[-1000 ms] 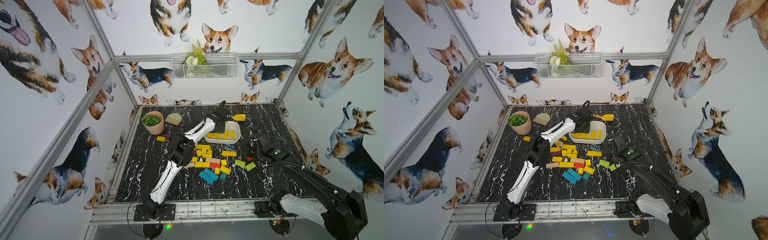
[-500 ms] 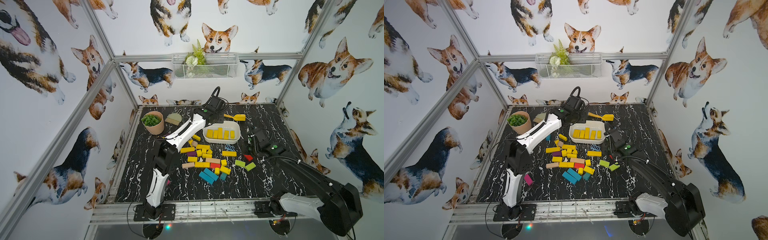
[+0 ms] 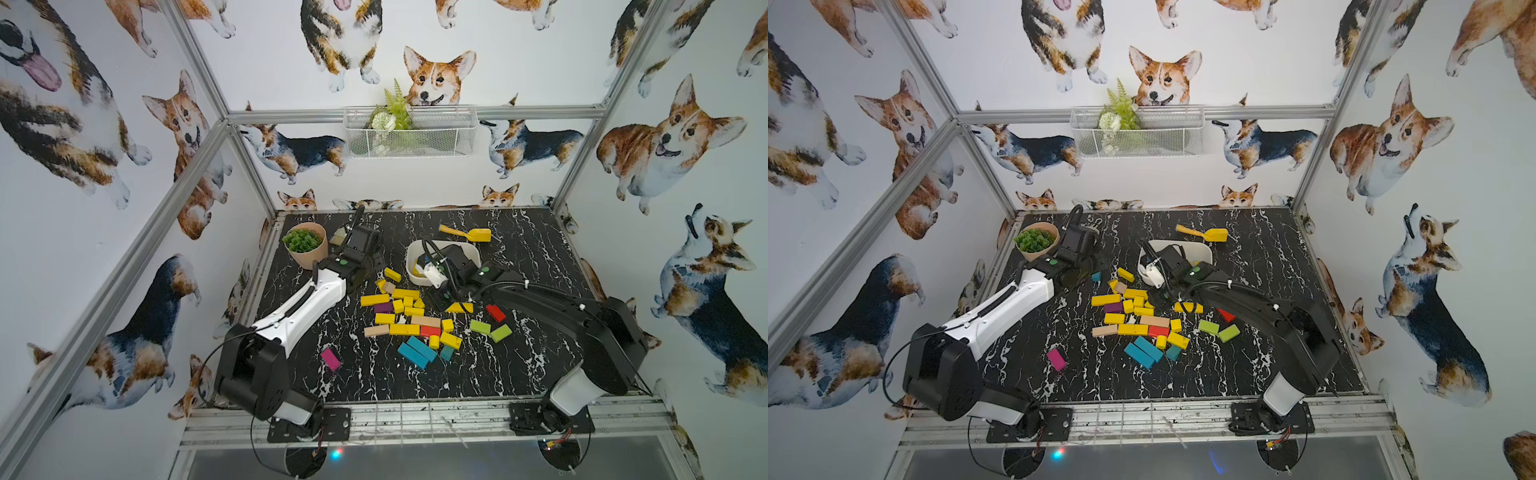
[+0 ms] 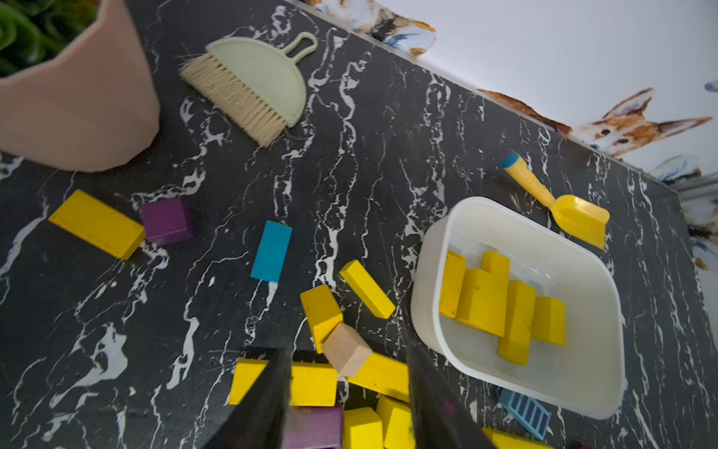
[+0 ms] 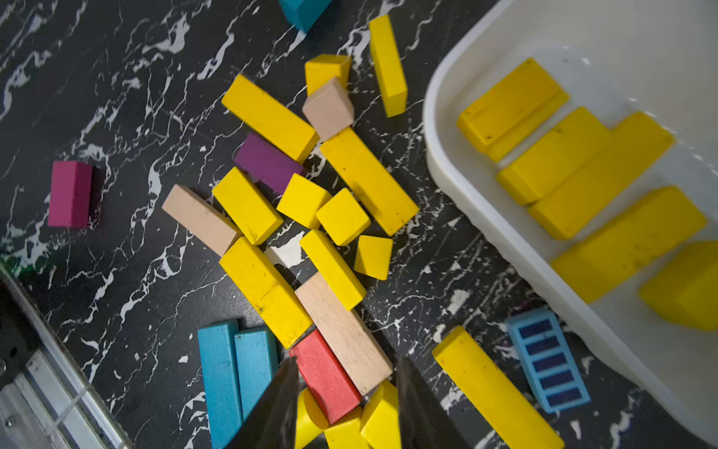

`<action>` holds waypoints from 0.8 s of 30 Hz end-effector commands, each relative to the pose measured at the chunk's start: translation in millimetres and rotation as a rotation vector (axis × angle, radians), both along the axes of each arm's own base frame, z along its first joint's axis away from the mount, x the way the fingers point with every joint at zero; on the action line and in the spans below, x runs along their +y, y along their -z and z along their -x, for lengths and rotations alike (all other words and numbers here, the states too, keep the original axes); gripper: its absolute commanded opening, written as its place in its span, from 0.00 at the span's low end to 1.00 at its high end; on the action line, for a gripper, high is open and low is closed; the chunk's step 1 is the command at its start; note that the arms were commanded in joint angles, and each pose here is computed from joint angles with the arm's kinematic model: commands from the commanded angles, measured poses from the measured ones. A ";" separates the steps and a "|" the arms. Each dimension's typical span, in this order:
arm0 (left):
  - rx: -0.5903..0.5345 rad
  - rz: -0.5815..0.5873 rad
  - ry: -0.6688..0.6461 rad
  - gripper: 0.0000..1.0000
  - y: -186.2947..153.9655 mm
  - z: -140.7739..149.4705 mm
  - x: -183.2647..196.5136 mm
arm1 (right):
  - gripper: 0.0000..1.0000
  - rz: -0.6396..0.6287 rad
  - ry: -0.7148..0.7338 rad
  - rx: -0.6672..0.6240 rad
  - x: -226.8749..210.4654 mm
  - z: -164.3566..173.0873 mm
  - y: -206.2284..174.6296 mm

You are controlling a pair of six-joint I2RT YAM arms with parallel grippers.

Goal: Pick out the yellow building blocks
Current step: Pick up the building block from the center of the board.

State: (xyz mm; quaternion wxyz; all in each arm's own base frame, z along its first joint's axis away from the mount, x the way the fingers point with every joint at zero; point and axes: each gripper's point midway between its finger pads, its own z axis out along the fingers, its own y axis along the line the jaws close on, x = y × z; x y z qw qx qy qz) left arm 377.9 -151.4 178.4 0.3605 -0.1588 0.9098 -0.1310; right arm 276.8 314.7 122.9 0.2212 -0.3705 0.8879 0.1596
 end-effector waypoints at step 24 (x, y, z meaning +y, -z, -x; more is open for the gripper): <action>-0.008 0.128 -0.232 0.47 33.4 47.0 58.4 | 0.32 0.240 -0.230 0.102 40.6 0.3 93.9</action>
